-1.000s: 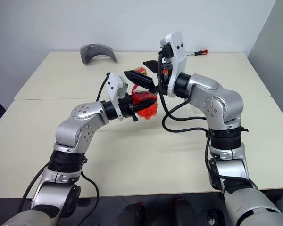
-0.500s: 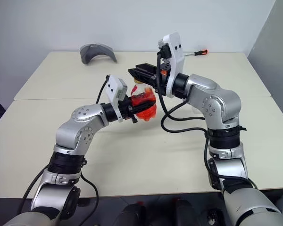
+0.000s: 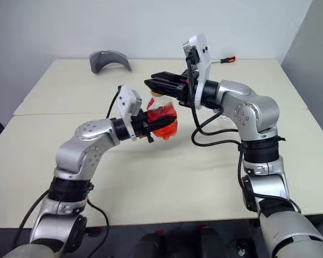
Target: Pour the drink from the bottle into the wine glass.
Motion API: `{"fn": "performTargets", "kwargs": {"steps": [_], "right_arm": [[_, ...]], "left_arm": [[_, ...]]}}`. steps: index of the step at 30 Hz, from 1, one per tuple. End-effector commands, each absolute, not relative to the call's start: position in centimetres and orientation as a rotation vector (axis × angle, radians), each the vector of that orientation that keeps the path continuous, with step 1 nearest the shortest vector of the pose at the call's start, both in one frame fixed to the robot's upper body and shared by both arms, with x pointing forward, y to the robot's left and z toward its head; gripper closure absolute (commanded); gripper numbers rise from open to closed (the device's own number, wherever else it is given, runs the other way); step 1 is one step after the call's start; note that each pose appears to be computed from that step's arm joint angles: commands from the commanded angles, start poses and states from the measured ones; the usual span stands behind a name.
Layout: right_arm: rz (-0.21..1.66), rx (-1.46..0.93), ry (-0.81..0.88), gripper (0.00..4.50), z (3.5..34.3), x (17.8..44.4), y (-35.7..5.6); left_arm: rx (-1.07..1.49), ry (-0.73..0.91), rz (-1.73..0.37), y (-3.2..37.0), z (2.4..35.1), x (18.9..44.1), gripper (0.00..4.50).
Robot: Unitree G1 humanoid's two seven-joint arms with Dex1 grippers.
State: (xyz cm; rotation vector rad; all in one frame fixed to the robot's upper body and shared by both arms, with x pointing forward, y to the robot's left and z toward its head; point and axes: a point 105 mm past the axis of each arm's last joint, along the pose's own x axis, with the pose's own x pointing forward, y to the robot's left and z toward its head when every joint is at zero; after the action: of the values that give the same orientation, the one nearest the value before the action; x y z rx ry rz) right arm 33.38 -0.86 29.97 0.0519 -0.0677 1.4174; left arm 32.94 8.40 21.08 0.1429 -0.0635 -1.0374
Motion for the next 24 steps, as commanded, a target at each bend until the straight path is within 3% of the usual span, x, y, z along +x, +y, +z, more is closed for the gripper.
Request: {"fn": "performTargets", "kwargs": {"steps": [1, 9, 15, 18, 24], "right_arm": [[1.664, -0.011, -0.092, 3.3, 30.5, 31.3, 0.9], [1.817, -0.095, -0.087, 3.3, 30.0, 31.6, 2.5], [1.772, -0.071, -0.084, 1.29, 30.5, 32.4, 1.4], [1.676, -0.058, -0.105, 0.14, 30.7, 33.0, 0.2], [1.428, 0.021, -0.139, 0.0, 31.2, 33.6, -2.1]], "left_arm": [[0.179, -0.13, -1.174, 7.0, 23.1, 28.8, 3.34], [0.208, -0.115, -1.171, 7.6, 24.2, 27.0, 3.34], [0.206, -0.094, -1.109, 8.4, 23.3, 27.9, 3.34], [0.18, -0.085, -1.007, 9.3, 22.5, 29.9, 3.34], [0.16, -0.093, -0.898, 10.5, 21.7, 32.1, 3.34]]}}
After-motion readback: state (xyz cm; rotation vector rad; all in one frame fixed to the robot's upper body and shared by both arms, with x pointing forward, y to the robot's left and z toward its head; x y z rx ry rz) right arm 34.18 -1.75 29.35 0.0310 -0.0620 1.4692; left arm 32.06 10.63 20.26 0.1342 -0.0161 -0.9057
